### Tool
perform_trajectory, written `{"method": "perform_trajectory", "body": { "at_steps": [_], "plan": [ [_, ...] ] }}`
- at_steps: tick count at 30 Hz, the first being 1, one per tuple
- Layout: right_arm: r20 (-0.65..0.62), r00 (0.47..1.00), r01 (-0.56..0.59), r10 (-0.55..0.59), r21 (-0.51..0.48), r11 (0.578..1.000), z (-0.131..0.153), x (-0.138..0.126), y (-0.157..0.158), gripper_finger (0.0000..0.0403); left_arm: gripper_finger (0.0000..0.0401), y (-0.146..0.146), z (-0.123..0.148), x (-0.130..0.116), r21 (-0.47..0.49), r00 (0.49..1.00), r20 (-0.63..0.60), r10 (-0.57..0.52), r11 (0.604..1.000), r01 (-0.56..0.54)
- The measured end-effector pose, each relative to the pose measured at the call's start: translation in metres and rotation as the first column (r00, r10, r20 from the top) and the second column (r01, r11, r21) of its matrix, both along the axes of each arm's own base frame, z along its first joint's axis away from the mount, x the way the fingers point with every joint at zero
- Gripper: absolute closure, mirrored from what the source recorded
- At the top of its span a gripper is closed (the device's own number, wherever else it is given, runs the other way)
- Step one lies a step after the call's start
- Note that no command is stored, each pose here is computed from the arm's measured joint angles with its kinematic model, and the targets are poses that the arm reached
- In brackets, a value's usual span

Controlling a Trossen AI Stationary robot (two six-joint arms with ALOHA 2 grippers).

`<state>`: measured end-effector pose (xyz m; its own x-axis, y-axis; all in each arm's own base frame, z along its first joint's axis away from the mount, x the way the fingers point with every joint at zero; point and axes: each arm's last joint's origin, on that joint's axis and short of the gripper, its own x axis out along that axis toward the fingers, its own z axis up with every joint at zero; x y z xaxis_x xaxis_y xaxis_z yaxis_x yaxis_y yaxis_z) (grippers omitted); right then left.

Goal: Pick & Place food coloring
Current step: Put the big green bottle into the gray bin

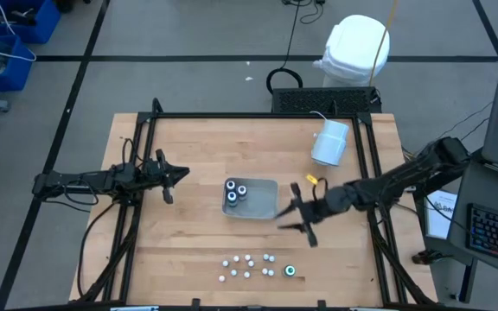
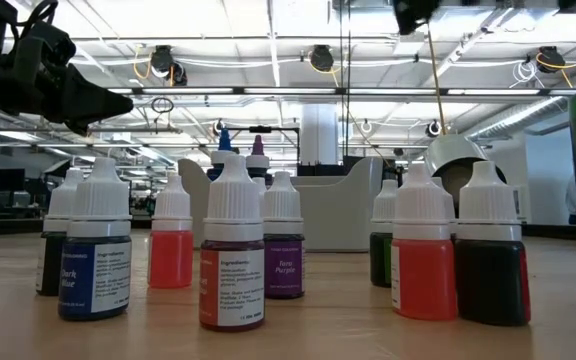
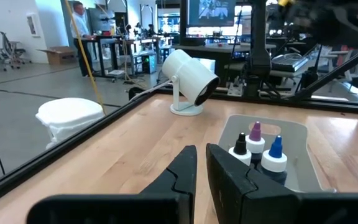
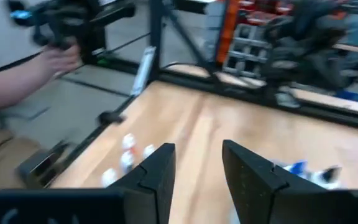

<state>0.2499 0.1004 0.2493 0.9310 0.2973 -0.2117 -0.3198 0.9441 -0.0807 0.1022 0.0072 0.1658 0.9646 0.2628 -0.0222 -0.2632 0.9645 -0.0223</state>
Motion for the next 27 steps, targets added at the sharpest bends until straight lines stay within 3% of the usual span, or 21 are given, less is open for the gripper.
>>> {"method": "perform_trajectory", "body": {
  "at_steps": [7, 20, 27],
  "plan": [
    [0.091, 0.993, -0.083, 0.08, 0.03, 0.996, -0.032, -0.02, 0.023, 0.0239, 0.0361, 0.0, 0.0, 0.0, -0.002, 1.0, 0.0, 0.0, 1.0, 0.0],
    [-0.043, 0.995, -0.084, 0.087, 0.054, 0.995, -0.074, -0.022, 0.038, 0.0118, 0.0361, 0.0, 0.0, 0.0, -0.004, 1.0, -0.001, 0.0, 1.0, 0.0],
    [-0.039, 0.962, -0.266, 0.271, 0.098, 0.959, -0.082, -0.025, 0.055, 0.0101, 0.0361, 0.0, -0.001, 0.0, -0.007, 1.0, -0.004, 0.001, 1.0, -0.001]
  ]
}}
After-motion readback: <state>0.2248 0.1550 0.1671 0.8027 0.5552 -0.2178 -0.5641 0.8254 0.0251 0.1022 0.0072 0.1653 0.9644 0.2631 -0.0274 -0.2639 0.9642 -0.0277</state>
